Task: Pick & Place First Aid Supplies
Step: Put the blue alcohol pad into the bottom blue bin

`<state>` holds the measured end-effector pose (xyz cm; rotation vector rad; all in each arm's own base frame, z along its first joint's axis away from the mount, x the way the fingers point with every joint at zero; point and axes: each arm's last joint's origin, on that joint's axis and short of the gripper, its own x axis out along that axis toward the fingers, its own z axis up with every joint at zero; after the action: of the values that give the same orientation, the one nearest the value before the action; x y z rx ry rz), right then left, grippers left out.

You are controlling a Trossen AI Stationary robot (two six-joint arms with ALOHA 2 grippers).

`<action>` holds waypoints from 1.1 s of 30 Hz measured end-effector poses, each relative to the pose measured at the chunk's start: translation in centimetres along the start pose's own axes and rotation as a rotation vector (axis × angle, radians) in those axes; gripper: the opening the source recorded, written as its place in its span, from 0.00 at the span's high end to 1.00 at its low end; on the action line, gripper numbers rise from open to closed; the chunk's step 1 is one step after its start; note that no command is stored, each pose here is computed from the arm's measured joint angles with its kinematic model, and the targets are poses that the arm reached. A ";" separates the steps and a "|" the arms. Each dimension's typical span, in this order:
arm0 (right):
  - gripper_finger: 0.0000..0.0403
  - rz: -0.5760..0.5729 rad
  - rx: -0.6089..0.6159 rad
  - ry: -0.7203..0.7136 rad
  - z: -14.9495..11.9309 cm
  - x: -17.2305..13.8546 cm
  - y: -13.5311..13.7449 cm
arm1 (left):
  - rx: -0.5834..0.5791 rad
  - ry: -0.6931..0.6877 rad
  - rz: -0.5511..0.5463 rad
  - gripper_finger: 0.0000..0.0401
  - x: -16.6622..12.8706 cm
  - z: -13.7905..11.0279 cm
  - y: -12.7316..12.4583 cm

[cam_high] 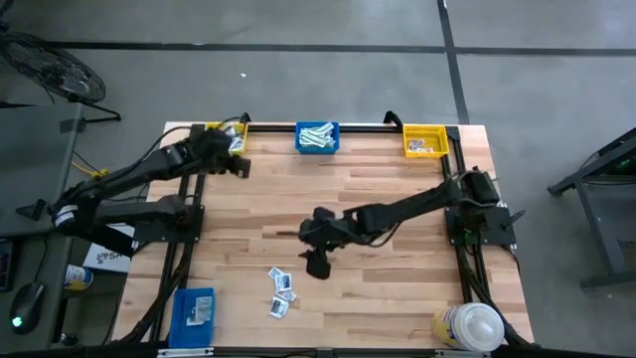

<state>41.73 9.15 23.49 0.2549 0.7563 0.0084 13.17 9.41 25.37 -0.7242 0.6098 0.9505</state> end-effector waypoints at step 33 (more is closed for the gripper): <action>0.51 0.062 -0.261 -0.100 -7.9 12.6 3.2 | 0.145 0.076 -0.263 0.74 -5.6 -11.7 -7.3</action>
<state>45.85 15.27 10.15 0.0297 0.6399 0.1512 15.31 -5.25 24.36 -0.6934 0.6260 0.6319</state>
